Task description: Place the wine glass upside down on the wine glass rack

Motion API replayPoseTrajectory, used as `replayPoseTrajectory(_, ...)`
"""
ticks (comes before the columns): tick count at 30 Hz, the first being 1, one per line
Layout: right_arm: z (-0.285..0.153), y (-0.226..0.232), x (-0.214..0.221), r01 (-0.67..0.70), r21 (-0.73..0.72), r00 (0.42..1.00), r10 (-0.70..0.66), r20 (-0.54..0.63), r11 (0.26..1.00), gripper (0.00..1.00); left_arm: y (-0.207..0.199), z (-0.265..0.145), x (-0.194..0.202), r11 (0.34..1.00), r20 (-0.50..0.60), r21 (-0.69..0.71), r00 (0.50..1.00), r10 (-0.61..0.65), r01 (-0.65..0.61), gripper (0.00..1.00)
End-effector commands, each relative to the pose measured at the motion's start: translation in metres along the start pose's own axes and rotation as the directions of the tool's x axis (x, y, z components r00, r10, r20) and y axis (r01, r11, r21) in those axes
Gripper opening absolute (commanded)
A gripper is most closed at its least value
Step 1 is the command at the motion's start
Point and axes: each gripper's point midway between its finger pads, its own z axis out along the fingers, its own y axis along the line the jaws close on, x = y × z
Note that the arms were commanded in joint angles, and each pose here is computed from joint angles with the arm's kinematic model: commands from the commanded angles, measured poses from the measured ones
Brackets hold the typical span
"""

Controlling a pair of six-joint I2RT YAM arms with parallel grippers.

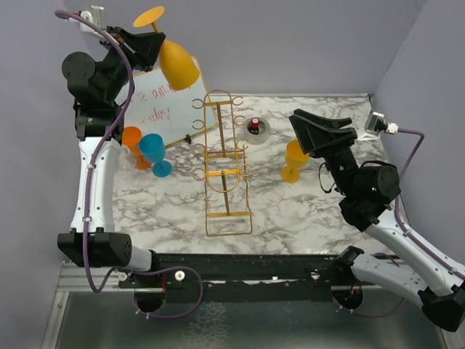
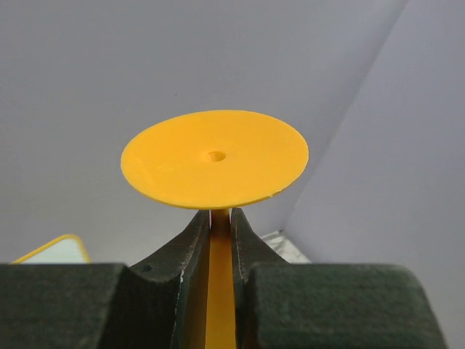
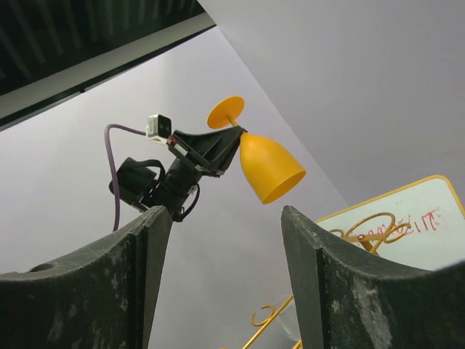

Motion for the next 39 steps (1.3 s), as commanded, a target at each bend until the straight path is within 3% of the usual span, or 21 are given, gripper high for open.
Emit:
replayPoseTrajectory(1, -0.012, -0.014, 0.007, 0.037, 0.062, 0.999, -0.035, -0.028, 0.997, 0.68, 0.039, -0.036, 0.016, 0.985, -0.101, -0.103, 0.987, 0.127, -0.137, 0.0)
replayPoseTrajectory(6, -0.022, -0.02, 0.007, 0.058, 0.103, 0.997, -0.054, -0.047, 0.993, 0.68, 0.072, -0.062, 0.043, 0.962, -0.191, -0.17, 0.965, 0.181, -0.214, 0.0)
replayPoseTrajectory(12, -0.031, -0.026, 0.011, 0.072, 0.136, 0.995, -0.061, -0.082, 0.988, 0.68, 0.087, -0.077, 0.084, 0.958, -0.243, -0.134, 0.946, 0.216, -0.254, 0.0)
replayPoseTrajectory(23, -0.046, -0.038, 0.023, 0.078, 0.187, 0.989, -0.052, -0.141, 0.979, 0.68, 0.071, -0.089, 0.138, 0.942, -0.252, 0.146, 0.91, 0.331, -0.302, 0.0)
replayPoseTrajectory(39, -0.048, -0.045, 0.033, 0.061, 0.202, 0.987, -0.028, -0.159, 0.977, 0.68, 0.044, -0.089, 0.177, 0.878, -0.261, 0.369, 0.873, 0.413, -0.305, 0.0)
